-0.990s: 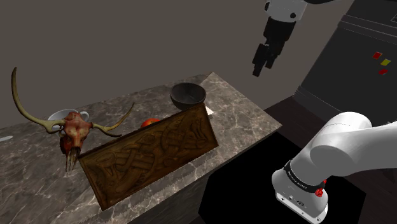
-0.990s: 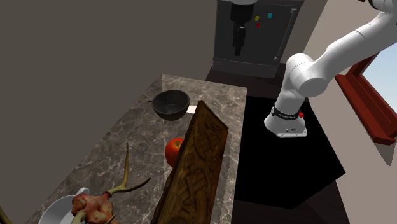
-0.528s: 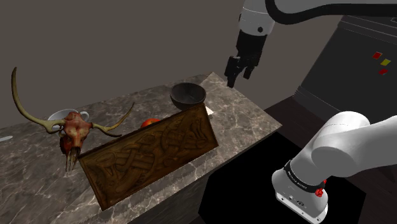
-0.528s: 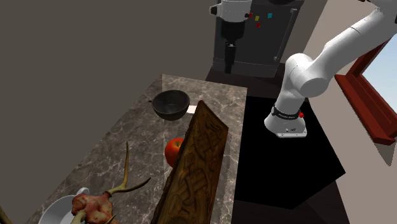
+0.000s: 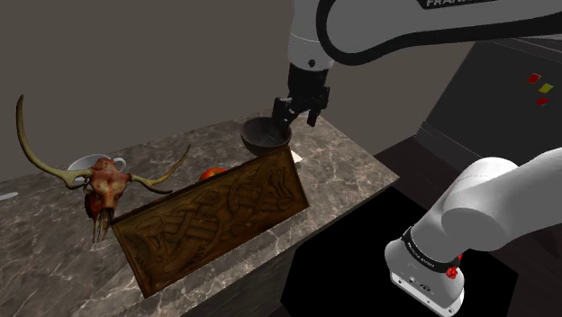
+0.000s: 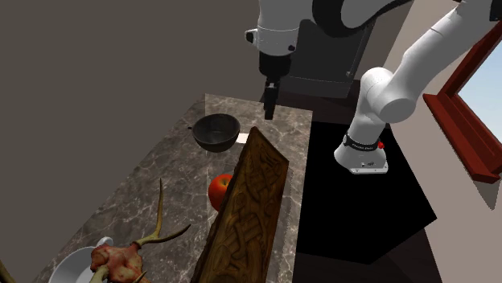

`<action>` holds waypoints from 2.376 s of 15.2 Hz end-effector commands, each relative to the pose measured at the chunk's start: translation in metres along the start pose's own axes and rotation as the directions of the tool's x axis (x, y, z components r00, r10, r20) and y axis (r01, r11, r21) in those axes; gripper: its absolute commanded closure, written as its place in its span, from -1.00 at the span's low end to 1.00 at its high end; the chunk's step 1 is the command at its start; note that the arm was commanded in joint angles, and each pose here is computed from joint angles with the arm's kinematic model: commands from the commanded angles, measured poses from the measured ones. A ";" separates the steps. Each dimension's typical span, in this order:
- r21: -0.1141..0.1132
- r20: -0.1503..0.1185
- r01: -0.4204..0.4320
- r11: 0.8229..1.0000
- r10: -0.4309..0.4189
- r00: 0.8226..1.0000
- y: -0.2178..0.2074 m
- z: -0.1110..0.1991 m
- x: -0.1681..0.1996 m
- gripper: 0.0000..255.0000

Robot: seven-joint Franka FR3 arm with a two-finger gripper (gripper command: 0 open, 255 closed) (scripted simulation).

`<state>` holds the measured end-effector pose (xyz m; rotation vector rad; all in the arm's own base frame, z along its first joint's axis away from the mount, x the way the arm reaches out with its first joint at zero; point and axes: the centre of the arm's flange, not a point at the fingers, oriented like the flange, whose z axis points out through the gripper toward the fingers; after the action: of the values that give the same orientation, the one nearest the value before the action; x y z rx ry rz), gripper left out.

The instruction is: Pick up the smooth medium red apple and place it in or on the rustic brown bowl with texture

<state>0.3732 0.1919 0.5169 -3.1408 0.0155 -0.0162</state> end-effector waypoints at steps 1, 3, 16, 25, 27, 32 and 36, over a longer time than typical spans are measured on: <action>0.000 -0.004 -0.014 1.000 0.014 1.000 -0.024 0.009 0.010 -1.00; -0.001 -0.008 -0.025 1.000 0.025 1.000 -0.047 0.017 0.021 -1.00; -0.007 -0.032 -0.097 0.995 0.097 0.995 -0.184 0.069 0.091 -1.00; -0.007 -0.032 -0.097 0.995 0.097 0.995 -0.183 0.109 0.092 -1.00; -0.007 -0.032 -0.097 0.995 0.097 0.995 -0.183 0.109 0.092 -1.00; -0.008 -0.032 -0.097 0.995 0.097 0.995 -0.183 0.108 0.092 1.00; -0.008 -0.032 -0.097 0.995 0.097 0.995 -0.183 0.108 0.092 1.00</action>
<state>0.4679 0.3743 0.4095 -3.1444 0.1687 -0.0650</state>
